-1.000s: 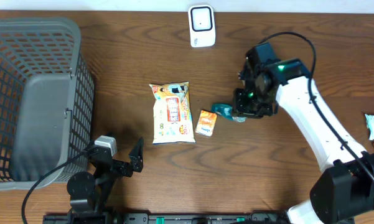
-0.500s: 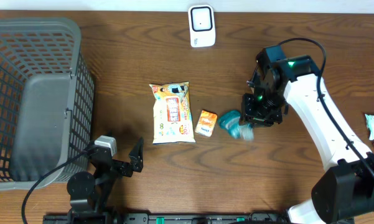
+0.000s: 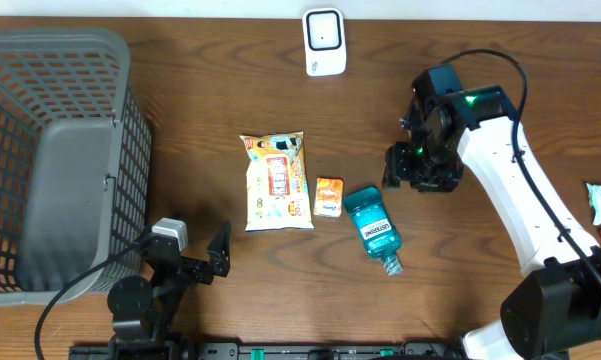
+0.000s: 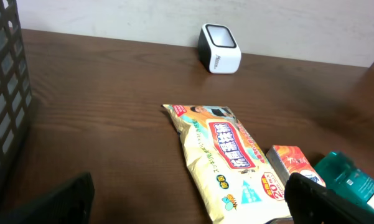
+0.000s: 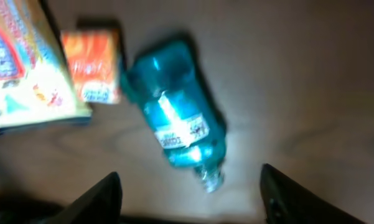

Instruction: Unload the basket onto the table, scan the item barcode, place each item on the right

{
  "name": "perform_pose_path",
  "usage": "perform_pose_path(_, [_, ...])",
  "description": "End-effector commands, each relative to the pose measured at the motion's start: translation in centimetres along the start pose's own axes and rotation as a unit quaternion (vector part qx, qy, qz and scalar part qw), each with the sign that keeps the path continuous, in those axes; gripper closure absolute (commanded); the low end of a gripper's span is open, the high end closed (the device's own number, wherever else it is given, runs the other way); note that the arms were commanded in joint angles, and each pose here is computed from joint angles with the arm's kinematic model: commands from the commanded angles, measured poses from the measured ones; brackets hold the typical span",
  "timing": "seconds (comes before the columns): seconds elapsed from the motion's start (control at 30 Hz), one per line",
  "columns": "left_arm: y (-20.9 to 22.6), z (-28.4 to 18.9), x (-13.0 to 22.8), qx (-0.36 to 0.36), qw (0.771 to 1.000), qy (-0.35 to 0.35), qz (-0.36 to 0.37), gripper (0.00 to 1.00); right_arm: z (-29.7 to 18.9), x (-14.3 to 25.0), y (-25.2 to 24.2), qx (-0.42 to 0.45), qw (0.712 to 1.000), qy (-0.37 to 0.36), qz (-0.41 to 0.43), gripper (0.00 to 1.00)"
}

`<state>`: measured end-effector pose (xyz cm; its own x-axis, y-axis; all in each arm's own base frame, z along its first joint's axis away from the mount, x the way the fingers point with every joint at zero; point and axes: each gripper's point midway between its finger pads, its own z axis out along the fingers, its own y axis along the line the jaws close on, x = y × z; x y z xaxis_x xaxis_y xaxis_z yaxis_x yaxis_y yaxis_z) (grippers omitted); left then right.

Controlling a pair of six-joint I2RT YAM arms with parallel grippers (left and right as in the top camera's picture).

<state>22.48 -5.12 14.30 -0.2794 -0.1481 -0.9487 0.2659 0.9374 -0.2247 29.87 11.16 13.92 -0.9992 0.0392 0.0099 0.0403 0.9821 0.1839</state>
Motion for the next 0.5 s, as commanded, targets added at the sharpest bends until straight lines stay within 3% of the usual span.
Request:
perform_pose_path(0.0, [0.4,0.2,1.1,-0.005,1.000,0.014,-0.009,0.02,0.9,-0.3,-0.6,0.040,0.998,-0.023,-0.048,0.28])
perform_pose_path(0.1, [0.4,0.2,1.1,-0.005,1.000,0.014,-0.009,0.02,3.5,0.6,-0.1,0.039,0.997,-0.013,-0.065,0.23])
perform_pose_path(0.2, [0.4,0.2,1.1,-0.005,1.000,0.014,-0.009,0.02,7.6,2.6,0.7,0.029,0.995,0.006,-0.090,0.12])
perform_pose_path(0.3, [0.4,0.2,1.1,-0.005,1.000,0.014,-0.009,0.02,9.4,4.1,1.1,0.019,0.994,0.020,-0.103,0.09])
perform_pose_path(0.37, [0.4,0.2,1.1,-0.005,1.000,0.014,-0.009,0.02,10.1,4.9,1.7,0.007,0.992,0.031,-0.121,0.01])
perform_pose_path(0.47, [0.4,0.2,1.1,-0.005,1.000,0.014,-0.009,0.02,10.6,5.8,2.3,0.003,0.986,0.039,-0.160,0.01])
